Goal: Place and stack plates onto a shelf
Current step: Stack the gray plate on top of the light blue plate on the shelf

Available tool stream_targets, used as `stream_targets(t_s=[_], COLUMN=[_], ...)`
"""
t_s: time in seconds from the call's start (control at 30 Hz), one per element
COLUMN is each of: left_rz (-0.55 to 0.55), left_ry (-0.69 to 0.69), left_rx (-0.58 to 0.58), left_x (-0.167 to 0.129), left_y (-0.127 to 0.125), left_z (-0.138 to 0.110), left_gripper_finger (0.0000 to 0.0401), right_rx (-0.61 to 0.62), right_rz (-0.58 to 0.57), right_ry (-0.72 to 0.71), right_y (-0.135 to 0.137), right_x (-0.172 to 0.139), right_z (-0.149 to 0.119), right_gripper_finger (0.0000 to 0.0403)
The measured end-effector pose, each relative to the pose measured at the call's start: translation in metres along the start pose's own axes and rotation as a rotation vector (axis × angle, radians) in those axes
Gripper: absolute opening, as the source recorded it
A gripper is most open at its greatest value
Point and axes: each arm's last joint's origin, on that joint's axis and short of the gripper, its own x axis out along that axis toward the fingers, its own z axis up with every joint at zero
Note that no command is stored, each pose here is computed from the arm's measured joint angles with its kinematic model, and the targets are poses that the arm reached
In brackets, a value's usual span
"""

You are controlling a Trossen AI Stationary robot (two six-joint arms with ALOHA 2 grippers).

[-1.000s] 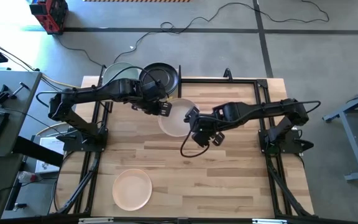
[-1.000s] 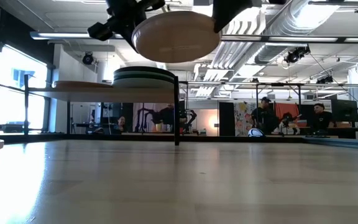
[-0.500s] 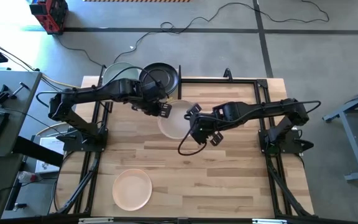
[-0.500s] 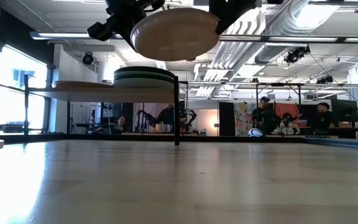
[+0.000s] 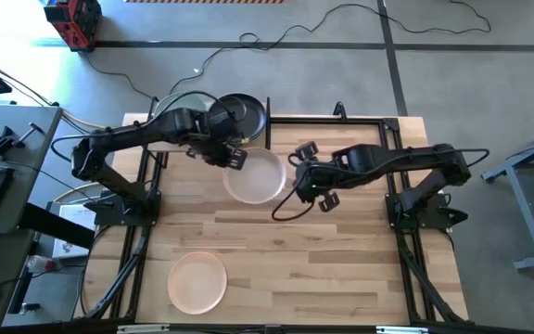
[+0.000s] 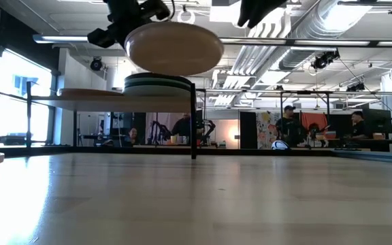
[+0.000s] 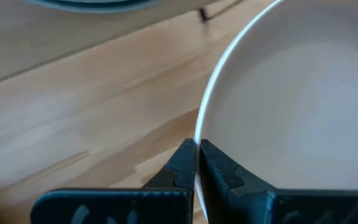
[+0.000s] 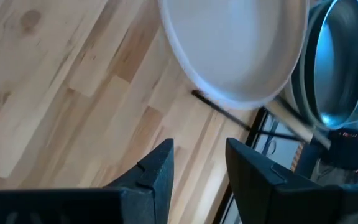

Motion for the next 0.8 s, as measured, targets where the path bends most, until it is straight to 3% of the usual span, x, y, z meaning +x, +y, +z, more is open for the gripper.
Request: stream_targets(t_s=[0.3,0.47,0.8], left_rz=[0.043,0.068,0.236], left_ry=[-0.095,-0.181,-0.304], left_rx=[-0.097,-0.203,-0.472], left_x=[-0.033,-0.056,-0.088], left_y=[0.038,0.068,0.127], left_z=[0.011,0.016,0.017], left_gripper_finger=[0.0000,0.0000,0.0000], right_rx=[0.099,0.098,0.097], right_rz=[0.015,0.032,0.032], right_ry=[-0.005,0.008,0.010], right_y=[0.000,0.001,0.001], right_x=[-0.016,-0.016,-0.016], right_z=[-0.012,-0.013,-0.013], right_gripper_finger=[0.0126,0.0126,0.0126])
